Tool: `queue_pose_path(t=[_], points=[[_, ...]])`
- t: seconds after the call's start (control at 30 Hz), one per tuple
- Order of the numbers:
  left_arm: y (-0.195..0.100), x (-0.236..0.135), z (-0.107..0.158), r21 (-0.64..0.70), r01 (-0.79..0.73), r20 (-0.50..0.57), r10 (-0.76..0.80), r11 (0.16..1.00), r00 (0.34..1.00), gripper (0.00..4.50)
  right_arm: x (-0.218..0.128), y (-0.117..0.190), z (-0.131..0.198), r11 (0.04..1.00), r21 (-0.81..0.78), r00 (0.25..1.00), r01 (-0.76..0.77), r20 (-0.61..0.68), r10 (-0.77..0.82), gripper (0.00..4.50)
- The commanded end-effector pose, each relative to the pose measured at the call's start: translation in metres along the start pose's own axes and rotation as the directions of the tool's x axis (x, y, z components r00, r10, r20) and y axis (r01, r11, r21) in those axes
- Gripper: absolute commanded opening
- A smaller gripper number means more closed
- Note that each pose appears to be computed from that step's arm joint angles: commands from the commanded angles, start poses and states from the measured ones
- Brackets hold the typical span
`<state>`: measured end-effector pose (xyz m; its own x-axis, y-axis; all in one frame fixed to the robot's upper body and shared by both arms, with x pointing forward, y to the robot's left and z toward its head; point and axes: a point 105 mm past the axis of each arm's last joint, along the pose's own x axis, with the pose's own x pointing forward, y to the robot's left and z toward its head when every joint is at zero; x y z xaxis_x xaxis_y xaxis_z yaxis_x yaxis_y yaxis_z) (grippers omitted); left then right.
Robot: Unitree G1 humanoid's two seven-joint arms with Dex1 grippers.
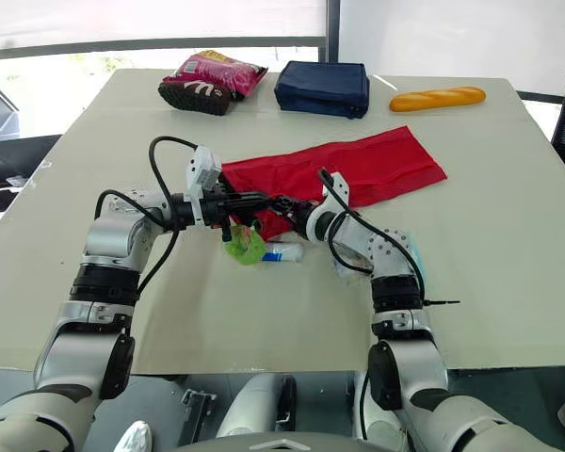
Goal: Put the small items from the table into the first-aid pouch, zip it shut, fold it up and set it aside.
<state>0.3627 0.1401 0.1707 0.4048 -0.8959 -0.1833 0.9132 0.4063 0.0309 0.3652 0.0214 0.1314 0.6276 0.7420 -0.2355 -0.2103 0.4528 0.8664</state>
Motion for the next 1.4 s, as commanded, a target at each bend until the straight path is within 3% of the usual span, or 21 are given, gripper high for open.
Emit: queue_pose_path(t=[0.03,0.33,0.4,0.47,0.67,0.87,1.4], points=[[0.007,-0.002,0.002,0.029,-0.034,-0.011,0.035,0.999,0.999,0.0,-0.01,0.028,-0.023,0.974,-0.182,0.985,-0.133,-0.131,0.11,4.14],[0.015,-0.006,-0.003,0.04,-0.054,-0.033,0.055,0.998,0.998,0.0,-0.038,0.021,-0.007,0.896,-0.425,0.991,-0.125,-0.101,0.09,4.14],[0.016,-0.007,-0.003,0.043,-0.054,-0.037,0.056,0.998,0.998,0.0,-0.04,0.026,0.003,0.86,-0.497,0.993,-0.113,-0.043,0.106,3.63],[0.017,-0.007,-0.004,0.048,-0.055,-0.042,0.057,0.997,0.998,0.0,-0.043,0.034,0.011,0.751,-0.654,0.992,-0.095,-0.002,0.125,2.99],[0.02,-0.008,-0.004,0.058,-0.052,-0.047,0.055,0.997,0.997,0.0,-0.036,0.042,0.003,0.463,-0.882,0.99,-0.086,-0.025,0.137,0.07],[0.019,-0.007,-0.002,0.067,-0.044,-0.042,0.047,0.997,0.998,0.0,-0.01,0.026,-0.018,0.342,-0.935,0.995,-0.096,-0.084,0.05,0.02],[0.013,-0.01,-0.007,0.068,-0.018,-0.056,0.022,0.998,0.998,0.0,0.037,0.049,0.008,0.332,-0.943,0.988,0.028,0.076,0.134,0.02]])
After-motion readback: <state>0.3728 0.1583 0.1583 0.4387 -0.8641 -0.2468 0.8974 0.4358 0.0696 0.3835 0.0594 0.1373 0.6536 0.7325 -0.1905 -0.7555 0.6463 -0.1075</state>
